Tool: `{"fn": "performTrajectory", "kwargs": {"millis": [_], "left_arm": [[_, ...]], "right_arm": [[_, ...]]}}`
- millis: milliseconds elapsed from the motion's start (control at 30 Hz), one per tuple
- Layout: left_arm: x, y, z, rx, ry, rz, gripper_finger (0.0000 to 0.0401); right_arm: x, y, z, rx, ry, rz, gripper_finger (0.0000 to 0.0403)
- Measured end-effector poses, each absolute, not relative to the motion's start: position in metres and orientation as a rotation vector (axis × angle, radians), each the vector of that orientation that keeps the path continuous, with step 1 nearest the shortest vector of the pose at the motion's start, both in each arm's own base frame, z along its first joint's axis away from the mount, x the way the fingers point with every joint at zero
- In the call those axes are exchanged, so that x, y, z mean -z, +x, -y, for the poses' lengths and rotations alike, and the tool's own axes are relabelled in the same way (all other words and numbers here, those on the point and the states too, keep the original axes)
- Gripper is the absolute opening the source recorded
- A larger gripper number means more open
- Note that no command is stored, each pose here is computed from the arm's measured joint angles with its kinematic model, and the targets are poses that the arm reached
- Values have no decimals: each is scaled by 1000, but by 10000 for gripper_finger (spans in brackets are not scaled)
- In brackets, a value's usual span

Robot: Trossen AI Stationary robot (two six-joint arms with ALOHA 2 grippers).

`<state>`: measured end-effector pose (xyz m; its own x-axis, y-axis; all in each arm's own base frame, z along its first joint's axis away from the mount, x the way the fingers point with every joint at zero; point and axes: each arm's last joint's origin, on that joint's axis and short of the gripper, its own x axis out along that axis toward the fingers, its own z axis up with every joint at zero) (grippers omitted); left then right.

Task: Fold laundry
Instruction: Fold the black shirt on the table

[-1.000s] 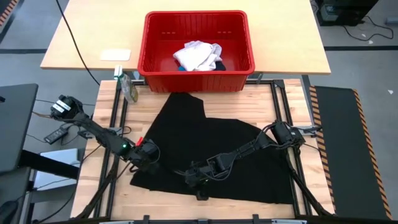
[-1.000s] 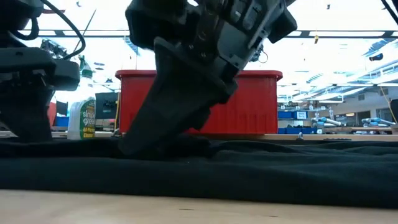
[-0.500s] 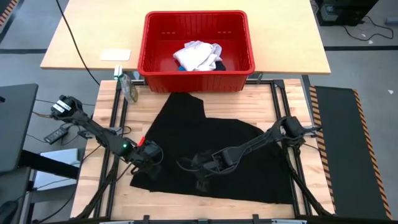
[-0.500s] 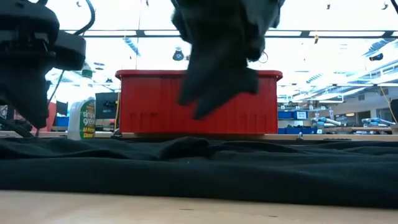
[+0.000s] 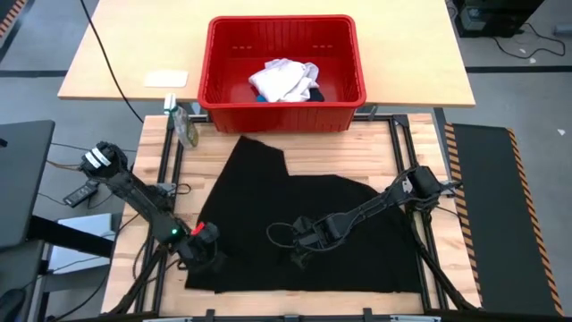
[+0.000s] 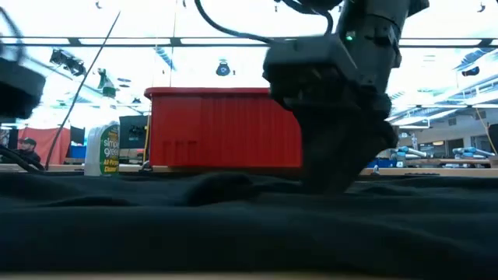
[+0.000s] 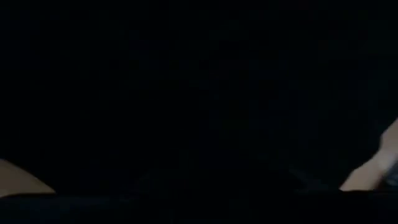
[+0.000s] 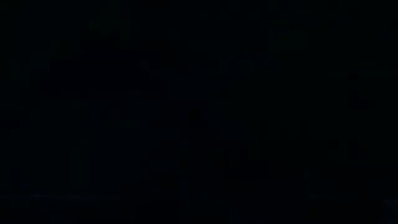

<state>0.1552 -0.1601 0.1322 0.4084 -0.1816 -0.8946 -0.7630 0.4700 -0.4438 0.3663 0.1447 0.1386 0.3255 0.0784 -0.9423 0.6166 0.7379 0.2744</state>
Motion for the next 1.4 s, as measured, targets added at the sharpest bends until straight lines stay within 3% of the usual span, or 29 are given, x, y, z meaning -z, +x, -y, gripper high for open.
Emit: {"fn": "performTrajectory", "kwargs": {"millis": [167, 267, 467, 600, 800, 933, 1100, 1267, 1400], "left_arm": [[-154, 152, 178, -435, -1173, -1153, 142], [-182, 158, 178, -389, -1197, -1104, 142], [-228, 167, 137, -530, -968, -1062, 142], [-235, 183, 92, -561, -761, -1092, 142], [-224, 215, 7, -469, -654, -1055, 142], [-223, 216, -59, -542, -596, -969, 148], [-218, 209, -118, -610, -561, -899, 201], [-185, 212, -148, -572, -625, -988, 265], [-159, 221, -163, -590, -629, -1017, 287]], "right_arm": [[-146, 372, -165, 113, 674, -1170, 170], [-164, 369, -167, 58, 666, -1127, 170], [-203, 362, -138, 169, 619, -1030, 170], [-227, 354, -110, 259, 600, -996, 170], [-248, 339, -72, 362, 595, -1034, 170], [-252, 329, -51, 439, 584, -1100, 170], [-250, 315, -31, 610, 596, -1194, 170], [-245, 305, -22, 788, 589, -1259, 171], [-244, 297, -17, 849, 562, -1327, 183]]}}
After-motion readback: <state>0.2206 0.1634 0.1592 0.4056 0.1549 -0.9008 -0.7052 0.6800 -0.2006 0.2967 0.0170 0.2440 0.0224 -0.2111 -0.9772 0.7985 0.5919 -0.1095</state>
